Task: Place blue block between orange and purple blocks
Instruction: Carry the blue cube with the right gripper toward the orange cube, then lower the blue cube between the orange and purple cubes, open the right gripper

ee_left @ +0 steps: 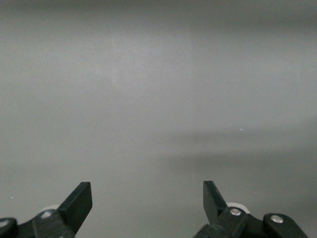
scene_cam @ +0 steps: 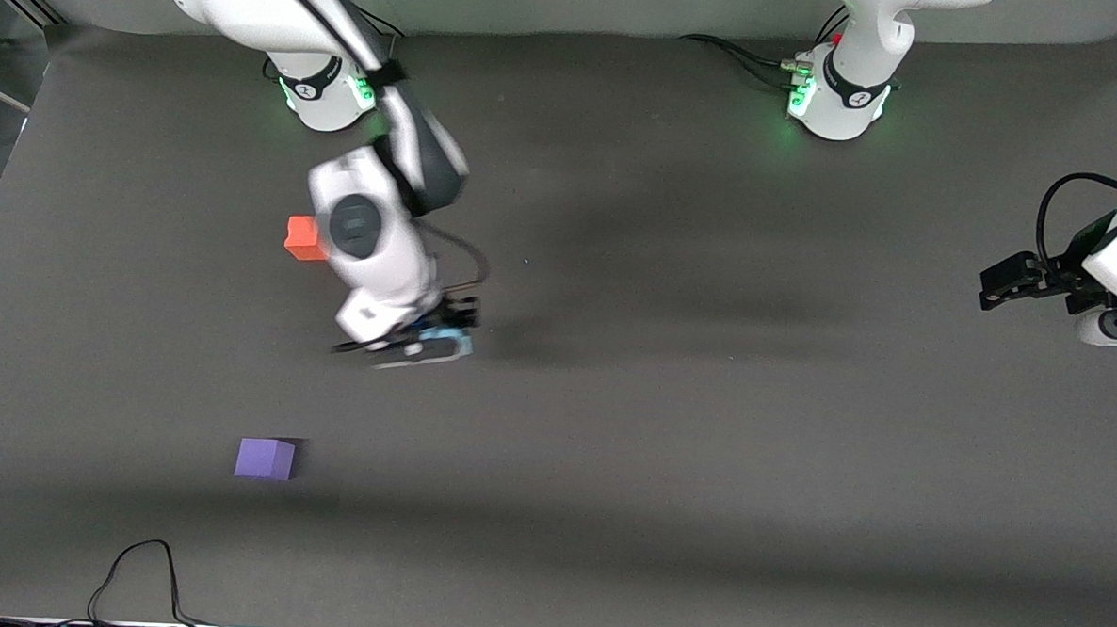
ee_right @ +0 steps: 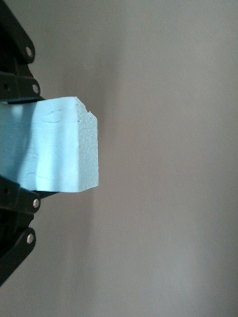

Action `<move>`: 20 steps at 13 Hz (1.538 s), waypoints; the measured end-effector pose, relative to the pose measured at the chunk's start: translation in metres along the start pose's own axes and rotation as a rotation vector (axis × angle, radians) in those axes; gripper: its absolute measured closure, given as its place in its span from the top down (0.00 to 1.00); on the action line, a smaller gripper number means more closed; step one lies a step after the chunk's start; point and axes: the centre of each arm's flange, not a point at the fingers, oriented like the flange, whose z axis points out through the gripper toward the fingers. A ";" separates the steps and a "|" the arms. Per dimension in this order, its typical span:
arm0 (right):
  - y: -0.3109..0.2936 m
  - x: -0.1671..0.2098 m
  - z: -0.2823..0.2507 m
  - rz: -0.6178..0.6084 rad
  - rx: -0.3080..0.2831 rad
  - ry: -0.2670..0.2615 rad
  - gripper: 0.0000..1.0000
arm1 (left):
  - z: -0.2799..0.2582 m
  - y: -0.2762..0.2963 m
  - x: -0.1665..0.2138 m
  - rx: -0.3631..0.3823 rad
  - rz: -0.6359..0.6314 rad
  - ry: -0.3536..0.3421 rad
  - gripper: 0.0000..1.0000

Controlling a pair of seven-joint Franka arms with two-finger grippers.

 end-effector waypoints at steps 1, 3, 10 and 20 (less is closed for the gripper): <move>0.039 0.009 -0.020 -0.003 0.004 -0.001 0.56 | 0.000 0.001 0.000 0.000 0.002 -0.002 1.00; 0.108 0.019 -0.042 -0.015 -0.006 0.015 0.56 | 0.000 0.001 0.000 0.000 0.002 -0.003 1.00; 0.257 0.003 0.010 0.068 0.007 -0.039 0.56 | 0.000 0.004 0.000 0.000 0.009 -0.003 1.00; 0.271 -0.042 0.120 0.126 -0.019 -0.024 0.56 | -0.001 0.003 -0.001 0.000 0.005 -0.001 1.00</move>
